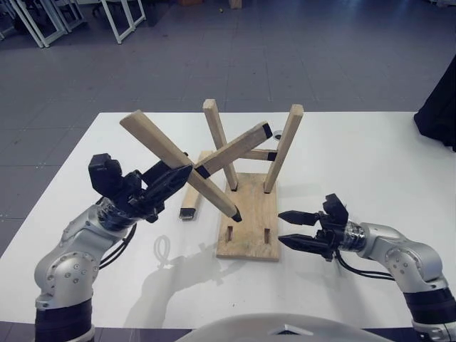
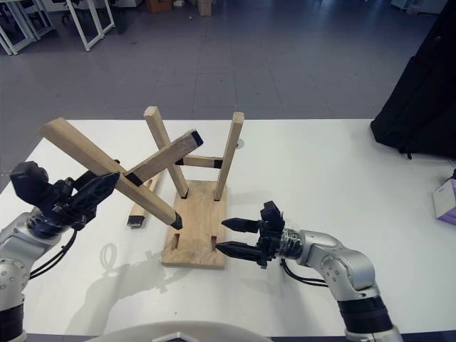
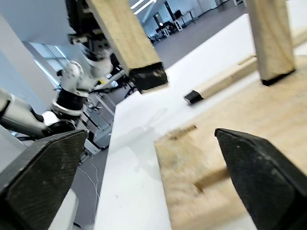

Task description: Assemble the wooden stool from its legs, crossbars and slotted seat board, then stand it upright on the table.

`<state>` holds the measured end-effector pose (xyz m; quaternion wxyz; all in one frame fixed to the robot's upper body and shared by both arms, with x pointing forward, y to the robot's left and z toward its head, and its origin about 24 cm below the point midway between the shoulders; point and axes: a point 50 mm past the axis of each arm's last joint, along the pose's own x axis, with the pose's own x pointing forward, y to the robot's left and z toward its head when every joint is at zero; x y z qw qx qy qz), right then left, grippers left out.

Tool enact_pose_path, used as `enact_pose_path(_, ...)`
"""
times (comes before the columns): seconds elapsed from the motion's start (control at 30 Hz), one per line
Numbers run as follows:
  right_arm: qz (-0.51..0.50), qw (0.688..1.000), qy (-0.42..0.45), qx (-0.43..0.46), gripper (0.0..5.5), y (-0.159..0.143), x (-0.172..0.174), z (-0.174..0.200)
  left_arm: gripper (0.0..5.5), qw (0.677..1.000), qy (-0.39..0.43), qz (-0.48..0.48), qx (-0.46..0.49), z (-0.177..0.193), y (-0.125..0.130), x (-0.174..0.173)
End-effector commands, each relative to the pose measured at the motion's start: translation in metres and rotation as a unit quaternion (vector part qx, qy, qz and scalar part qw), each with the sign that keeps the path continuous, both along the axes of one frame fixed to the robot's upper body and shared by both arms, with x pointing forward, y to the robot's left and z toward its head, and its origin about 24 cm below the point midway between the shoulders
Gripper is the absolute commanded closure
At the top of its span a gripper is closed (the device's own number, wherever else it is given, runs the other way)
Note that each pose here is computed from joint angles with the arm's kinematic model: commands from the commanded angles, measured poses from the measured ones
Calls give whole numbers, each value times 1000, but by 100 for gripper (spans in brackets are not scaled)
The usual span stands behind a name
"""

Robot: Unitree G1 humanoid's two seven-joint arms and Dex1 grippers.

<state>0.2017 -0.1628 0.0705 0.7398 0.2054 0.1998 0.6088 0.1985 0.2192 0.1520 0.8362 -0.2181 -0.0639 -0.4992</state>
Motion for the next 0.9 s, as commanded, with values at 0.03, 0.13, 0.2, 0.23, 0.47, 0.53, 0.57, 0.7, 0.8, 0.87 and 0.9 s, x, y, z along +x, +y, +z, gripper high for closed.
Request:
enact_pose_path(0.03, -6, 999, -26, -36, 0, -8, 10, 1, 345, 995, 19, -46, 82, -16, -8, 7)
enact_pose_path(0.13, -8, 999, -29, -35, 0, -4, 11, -2, 345, 990, 39, -65, 120, -34, -9, 15)
enact_pose_path(0.2, -1, 1000, -22, -18, 0, -2, 7, -1, 345, 984, 58, -77, 151, -46, -8, 21)
enact_pose_path(0.23, 7, 1000, -17, -2, 0, -1, 4, 2, 345, 980, 67, -86, 169, -52, -7, 22)
enact_pose_path(0.47, -18, 999, -23, 28, 0, 10, 11, 7, 345, 969, 51, -111, 213, -44, 4, 30)
enact_pose_path(0.53, -28, 999, -25, 22, 0, 13, 14, 5, 345, 964, 43, -115, 234, -44, 4, 35)
enact_pose_path(0.57, -37, 999, -18, 30, 0, 13, 14, 5, 345, 961, 37, -119, 246, -44, 4, 39)
enact_pose_path(0.7, -50, 998, -1, 38, 0, 15, 9, -1, 345, 943, 32, -152, 294, -46, 1, 45)
enact_pose_path(0.8, -56, 997, 4, 54, 0, 11, 5, 0, 345, 905, 31, -197, 376, -62, -3, 39)
enact_pose_path(0.87, -57, 994, 11, 90, 0, 7, 5, 6, 346, 897, 24, -211, 389, -65, -7, 36)
enact_pose_path(0.9, -60, 992, 14, 107, 0, 5, 6, 11, 346, 896, 28, -212, 390, -65, -7, 36)
